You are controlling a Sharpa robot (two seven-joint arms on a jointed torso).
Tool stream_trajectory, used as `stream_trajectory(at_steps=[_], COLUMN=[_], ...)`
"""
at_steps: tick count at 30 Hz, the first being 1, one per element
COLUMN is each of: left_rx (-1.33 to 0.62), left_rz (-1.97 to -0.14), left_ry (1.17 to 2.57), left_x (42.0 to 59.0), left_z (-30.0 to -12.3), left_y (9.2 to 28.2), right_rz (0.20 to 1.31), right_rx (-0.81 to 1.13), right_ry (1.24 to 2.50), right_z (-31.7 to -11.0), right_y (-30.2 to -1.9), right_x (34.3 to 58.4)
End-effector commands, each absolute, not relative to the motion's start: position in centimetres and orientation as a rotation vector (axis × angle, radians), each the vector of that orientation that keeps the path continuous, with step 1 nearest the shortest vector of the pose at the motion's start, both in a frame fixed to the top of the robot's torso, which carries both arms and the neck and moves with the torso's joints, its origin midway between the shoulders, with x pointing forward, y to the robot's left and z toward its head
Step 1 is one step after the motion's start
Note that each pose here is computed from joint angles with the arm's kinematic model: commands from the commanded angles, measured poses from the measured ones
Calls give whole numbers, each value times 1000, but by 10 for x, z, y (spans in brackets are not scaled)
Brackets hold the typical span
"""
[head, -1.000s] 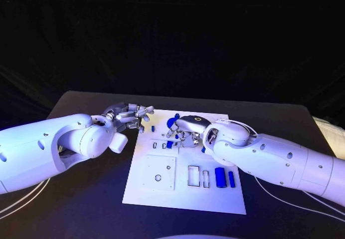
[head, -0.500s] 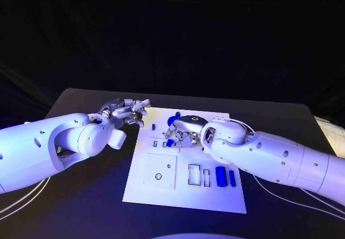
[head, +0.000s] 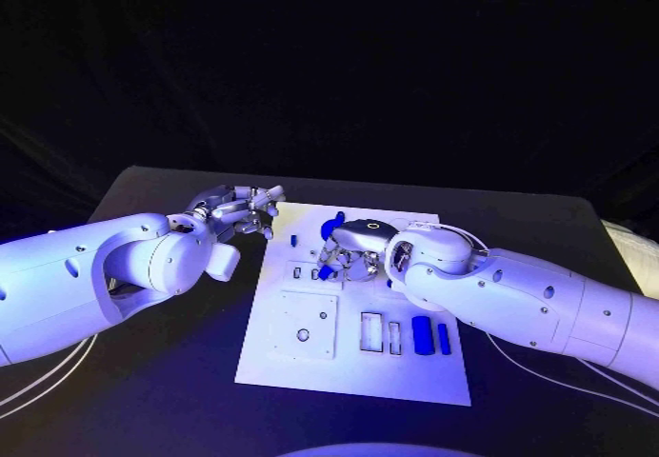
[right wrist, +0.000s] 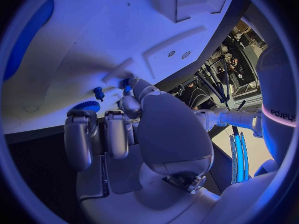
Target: Assemble the parts on the task board
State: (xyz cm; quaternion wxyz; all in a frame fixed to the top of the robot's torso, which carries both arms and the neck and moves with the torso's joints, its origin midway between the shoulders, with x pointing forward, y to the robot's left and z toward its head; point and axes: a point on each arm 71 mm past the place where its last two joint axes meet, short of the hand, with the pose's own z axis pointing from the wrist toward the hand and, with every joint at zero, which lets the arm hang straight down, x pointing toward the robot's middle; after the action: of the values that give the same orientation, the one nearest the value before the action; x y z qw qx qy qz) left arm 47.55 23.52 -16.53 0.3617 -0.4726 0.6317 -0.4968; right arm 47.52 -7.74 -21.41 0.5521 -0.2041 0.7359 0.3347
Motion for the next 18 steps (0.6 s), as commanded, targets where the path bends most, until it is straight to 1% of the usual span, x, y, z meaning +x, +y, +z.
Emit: stream_trajectory(at_steps=[1, 9, 18], left_rx=[-1218, -1212, -1211], left_rz=[-1290, -1289, -1283], left_ry=[1616, 1623, 1628], left_x=[476, 476, 476], left_z=[-164, -165, -165], left_y=[234, 234, 234], right_rz=[772, 760, 762], right_rx=[-519, -512, -479], right_ry=[1782, 1809, 1791], right_z=[-219, -220, -218], right_y=[-78, -79, -81], right_x=[474, 474, 474])
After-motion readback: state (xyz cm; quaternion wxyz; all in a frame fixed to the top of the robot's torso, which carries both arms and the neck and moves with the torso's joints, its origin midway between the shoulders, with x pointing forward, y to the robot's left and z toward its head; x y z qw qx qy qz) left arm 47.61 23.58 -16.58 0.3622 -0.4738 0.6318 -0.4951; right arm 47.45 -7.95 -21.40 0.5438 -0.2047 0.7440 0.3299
